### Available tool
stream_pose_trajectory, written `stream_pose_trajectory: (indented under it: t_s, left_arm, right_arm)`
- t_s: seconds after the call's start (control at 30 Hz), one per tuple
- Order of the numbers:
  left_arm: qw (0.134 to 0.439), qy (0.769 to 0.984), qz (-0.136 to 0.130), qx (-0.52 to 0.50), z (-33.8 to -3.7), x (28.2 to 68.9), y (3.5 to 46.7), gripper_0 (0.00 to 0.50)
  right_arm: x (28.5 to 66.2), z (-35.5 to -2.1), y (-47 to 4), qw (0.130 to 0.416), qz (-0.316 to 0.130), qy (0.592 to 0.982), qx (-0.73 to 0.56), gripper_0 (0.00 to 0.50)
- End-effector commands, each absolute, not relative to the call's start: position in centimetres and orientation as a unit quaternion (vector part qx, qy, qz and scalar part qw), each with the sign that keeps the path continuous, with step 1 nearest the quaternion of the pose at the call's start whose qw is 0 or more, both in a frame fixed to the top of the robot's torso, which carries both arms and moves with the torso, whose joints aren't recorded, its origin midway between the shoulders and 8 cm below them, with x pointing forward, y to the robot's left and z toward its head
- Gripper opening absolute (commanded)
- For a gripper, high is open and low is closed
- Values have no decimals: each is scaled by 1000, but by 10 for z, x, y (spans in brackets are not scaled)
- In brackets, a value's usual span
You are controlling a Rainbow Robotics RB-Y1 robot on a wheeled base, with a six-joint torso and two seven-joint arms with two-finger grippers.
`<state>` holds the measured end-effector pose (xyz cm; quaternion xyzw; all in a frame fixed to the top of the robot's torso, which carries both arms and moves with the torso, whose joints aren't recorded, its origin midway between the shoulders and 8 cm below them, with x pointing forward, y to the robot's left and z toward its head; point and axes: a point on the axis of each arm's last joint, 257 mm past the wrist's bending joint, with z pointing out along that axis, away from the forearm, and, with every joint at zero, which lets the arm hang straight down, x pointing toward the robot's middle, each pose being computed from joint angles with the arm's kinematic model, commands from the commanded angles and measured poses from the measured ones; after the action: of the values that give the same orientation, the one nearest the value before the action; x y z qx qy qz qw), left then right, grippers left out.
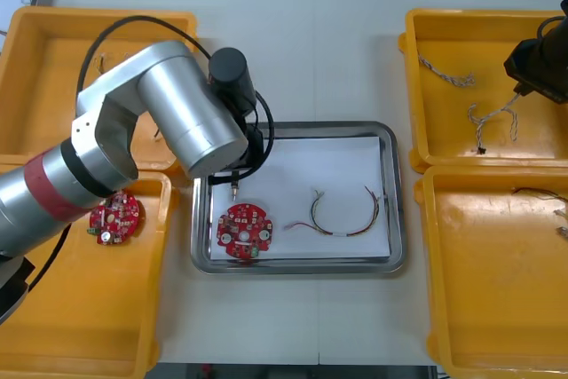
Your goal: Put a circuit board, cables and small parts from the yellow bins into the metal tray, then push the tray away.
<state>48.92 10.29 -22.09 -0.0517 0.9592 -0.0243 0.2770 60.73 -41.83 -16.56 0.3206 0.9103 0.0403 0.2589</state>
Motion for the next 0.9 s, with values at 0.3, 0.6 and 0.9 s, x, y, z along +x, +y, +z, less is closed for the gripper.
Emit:
stream_pose_trajectory:
  t_s: [0.3, 0.6, 0.9]
  left_arm:
    - [298, 948, -55, -98, -124, 490, 155, 500]
    - [281, 945, -57, -156, -84, 488, 207, 500]
    - [247, 941, -56, -226, -67, 499, 255, 500]
  right_arm:
    - [619, -124, -455, 307, 24, 900, 307, 0]
    - [619, -122, -456, 309, 25, 903, 299, 500]
    - [611, -113, -451, 290, 42, 908, 300, 500]
